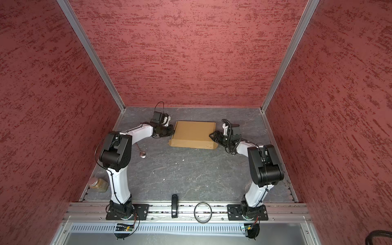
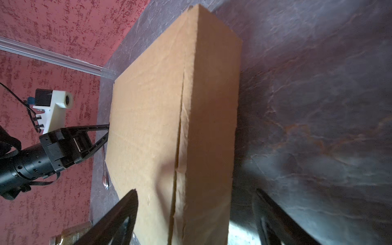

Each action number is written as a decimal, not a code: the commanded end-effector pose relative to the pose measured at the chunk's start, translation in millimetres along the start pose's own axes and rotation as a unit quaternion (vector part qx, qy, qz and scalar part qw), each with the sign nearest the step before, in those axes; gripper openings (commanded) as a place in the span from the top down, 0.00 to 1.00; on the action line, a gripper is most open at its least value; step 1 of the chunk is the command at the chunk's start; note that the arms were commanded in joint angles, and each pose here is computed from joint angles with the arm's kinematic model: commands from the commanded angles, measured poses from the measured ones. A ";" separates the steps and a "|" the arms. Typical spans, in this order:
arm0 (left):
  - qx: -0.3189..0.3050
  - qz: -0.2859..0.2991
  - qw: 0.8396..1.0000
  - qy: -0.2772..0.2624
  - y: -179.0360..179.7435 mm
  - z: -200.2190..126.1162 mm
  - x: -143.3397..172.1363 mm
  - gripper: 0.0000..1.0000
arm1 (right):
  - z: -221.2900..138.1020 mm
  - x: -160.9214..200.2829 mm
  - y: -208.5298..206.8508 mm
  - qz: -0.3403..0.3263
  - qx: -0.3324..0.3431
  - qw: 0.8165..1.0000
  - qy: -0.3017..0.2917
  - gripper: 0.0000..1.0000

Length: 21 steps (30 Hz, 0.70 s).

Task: Assemble paper box
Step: Turn over the paper box at the top-center of the table.

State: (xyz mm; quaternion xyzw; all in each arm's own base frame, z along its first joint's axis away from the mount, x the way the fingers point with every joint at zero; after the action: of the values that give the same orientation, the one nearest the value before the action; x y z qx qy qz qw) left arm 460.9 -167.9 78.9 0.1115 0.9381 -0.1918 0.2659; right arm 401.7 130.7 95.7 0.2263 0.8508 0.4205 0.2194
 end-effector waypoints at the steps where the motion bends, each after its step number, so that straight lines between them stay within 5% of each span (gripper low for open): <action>1: -0.018 -0.014 0.999 0.038 13.2 6.2 23.4 0.87 | 4.7 -2.3 7.9 0.005 -0.035 0.999 0.008 0.14; 21: -0.017 -0.015 0.999 0.037 12.6 7.1 18.0 0.86 | 19.1 -5.0 37.8 -0.013 -0.139 0.988 0.058 0.18</action>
State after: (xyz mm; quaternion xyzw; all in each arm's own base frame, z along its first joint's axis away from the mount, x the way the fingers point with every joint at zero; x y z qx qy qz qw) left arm 460.7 -165.2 77.8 0.1084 0.9395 -0.1896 0.2639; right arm 414.7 153.8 99.5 0.1886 0.8135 0.5156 0.1918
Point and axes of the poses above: each gripper's point midway between its finger pads, its own z axis out along the fingers, its own y axis along the line the jaws close on, x = y × z, the point moved 3 cm from there along -z, back along the fingers, and after that the axes turned 15 degrees about z, right-handed, at the moved point
